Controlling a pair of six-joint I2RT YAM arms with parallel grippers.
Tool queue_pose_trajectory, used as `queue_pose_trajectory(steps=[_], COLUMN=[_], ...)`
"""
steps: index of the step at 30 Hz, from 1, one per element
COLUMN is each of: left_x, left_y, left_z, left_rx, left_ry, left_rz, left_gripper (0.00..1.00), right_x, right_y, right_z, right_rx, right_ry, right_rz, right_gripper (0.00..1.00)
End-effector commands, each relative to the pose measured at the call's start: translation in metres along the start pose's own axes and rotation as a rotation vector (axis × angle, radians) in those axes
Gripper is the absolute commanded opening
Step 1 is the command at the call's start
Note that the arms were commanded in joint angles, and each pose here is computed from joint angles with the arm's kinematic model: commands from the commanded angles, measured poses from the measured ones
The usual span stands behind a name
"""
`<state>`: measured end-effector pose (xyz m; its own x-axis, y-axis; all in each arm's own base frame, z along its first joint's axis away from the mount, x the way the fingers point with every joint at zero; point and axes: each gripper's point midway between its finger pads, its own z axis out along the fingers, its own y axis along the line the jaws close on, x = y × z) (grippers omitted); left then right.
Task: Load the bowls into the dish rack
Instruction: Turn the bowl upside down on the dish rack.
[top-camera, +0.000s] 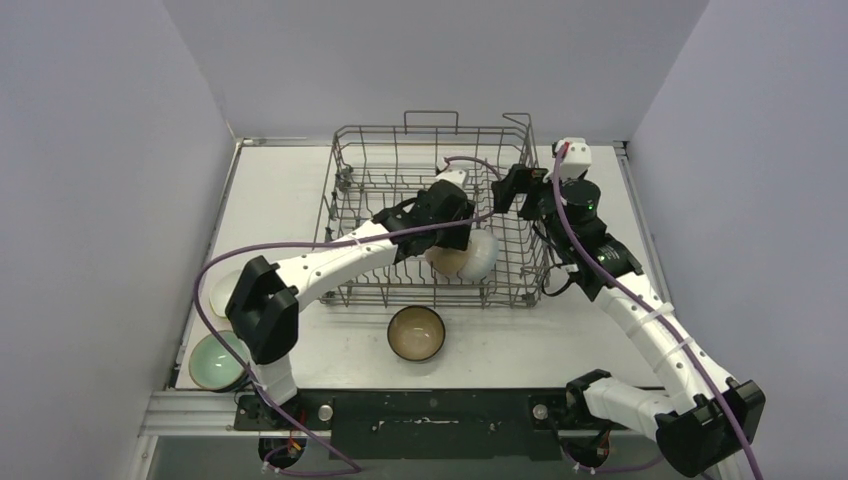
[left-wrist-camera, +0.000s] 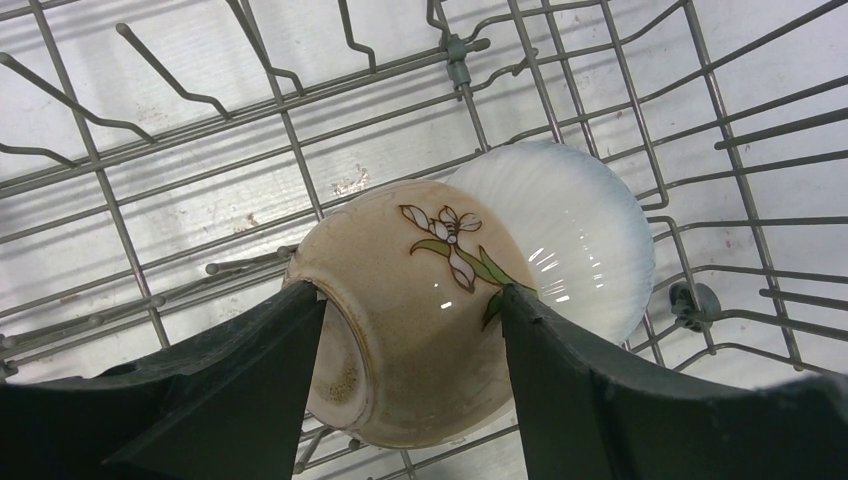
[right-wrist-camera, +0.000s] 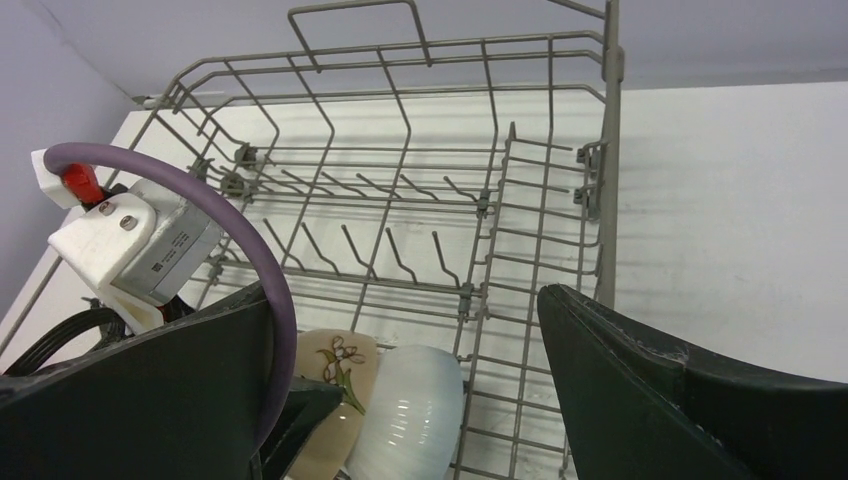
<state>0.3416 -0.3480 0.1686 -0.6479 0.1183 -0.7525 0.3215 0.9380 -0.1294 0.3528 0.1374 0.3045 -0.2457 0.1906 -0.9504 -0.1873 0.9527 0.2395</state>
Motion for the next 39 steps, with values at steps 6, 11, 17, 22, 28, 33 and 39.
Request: queue_pose_trajectory(steps=[6,11,17,22,28,33,39], left_x=[0.033,0.046,0.062,0.068,0.069,0.057,0.024], left_y=[0.070,0.076,0.086,0.094,0.097,0.087,0.063], left_z=[-0.015,-0.015,-0.013,-0.014,-0.013,-0.016,-0.033], left_rx=[-0.169,-0.160,-0.152,-0.160,-0.062,0.051,0.261], left_ry=[0.107,0.115,0.133,0.142,0.129,0.072,-0.052], left_rz=[-0.022,-0.063,-0.095,-0.121,-0.215,-0.261,-0.336], left_gripper=[0.60,0.59,0.56,0.56,0.53,0.53,0.71], right_x=[0.022,0.026,0.030,0.032,0.036,0.044,0.056], right_y=[-0.049,-0.043,-0.037,-0.028,-0.010,0.000,0.005], right_z=[0.010,0.013,0.018,0.023,0.026,0.027,0.024], right_rx=[0.140,0.107,0.071,0.022,-0.081,-0.141,-0.180], right_ry=[0.050,0.060,0.077,0.096,0.120,0.151,0.192], right_rz=[0.008,0.019,0.030,0.045,0.056,0.061,0.062], right_gripper=[1.00,1.00,1.00,1.00,0.99,0.97,0.93])
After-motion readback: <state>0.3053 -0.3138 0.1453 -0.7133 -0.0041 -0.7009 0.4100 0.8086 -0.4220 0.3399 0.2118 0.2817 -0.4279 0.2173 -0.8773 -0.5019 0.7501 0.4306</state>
